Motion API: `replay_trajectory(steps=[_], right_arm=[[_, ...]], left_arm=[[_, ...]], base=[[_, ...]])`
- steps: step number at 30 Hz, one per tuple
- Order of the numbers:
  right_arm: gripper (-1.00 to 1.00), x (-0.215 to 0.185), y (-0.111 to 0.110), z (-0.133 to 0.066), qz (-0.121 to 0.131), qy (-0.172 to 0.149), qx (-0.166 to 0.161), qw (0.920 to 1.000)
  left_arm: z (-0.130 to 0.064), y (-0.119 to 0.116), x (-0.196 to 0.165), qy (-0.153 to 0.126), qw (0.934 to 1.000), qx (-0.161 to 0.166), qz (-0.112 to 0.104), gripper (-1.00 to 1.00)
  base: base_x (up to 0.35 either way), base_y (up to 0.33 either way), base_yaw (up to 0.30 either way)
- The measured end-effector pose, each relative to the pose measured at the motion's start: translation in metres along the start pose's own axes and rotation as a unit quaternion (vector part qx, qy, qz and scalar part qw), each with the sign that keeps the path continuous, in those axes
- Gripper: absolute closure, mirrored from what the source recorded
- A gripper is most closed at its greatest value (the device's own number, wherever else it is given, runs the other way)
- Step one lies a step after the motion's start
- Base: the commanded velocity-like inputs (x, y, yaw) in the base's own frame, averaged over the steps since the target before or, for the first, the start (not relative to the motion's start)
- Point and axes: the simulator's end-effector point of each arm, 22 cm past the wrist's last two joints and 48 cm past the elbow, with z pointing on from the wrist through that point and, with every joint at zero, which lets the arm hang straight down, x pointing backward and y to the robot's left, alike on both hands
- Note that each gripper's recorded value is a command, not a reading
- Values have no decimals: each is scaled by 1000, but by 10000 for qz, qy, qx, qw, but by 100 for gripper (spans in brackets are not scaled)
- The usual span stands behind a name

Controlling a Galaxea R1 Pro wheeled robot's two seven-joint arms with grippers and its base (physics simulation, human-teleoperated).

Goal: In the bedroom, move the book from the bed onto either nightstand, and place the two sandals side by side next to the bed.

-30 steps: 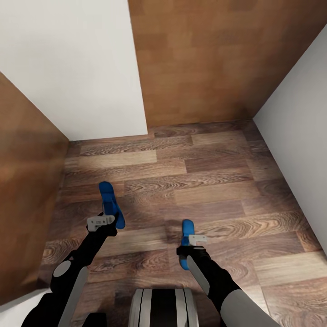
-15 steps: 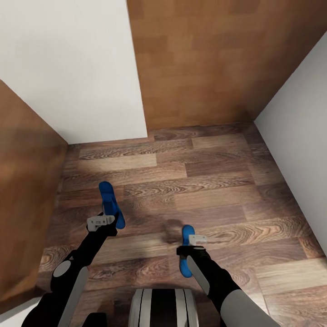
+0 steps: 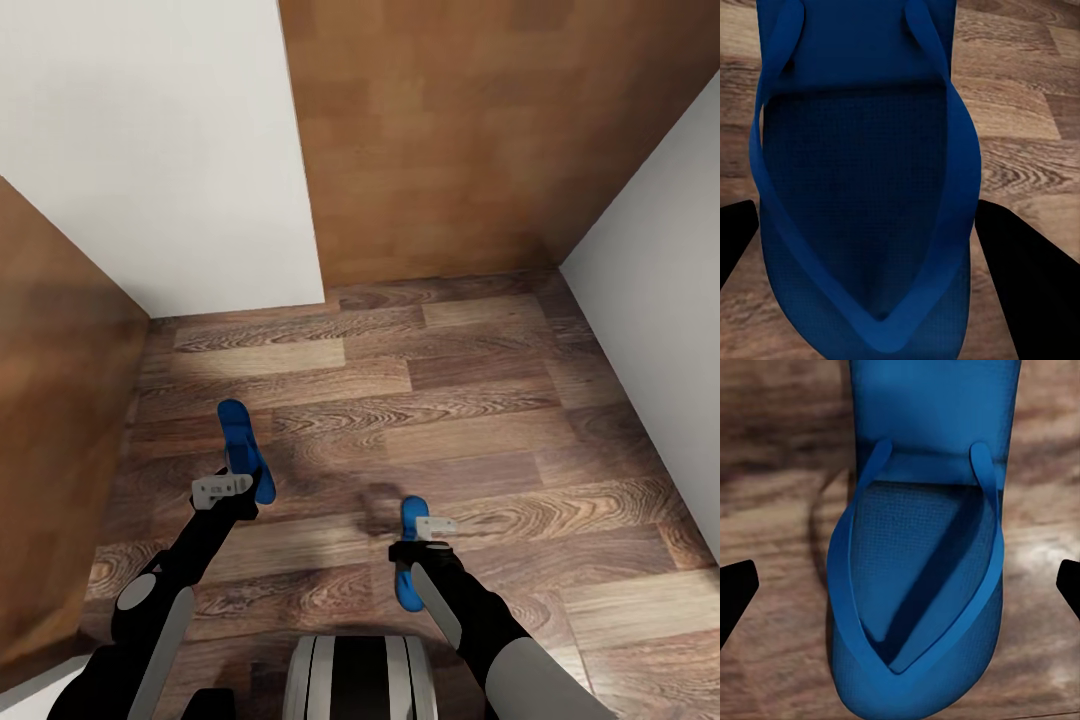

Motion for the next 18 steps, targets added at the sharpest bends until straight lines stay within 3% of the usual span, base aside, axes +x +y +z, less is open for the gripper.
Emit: replay_trajectory(steps=[18], right_arm=[[-100,21,0,16,-1,223,4,9998]], left_arm=[[6,6,25,218,9997,-45,-38,100]], base=[[0,0,0]])
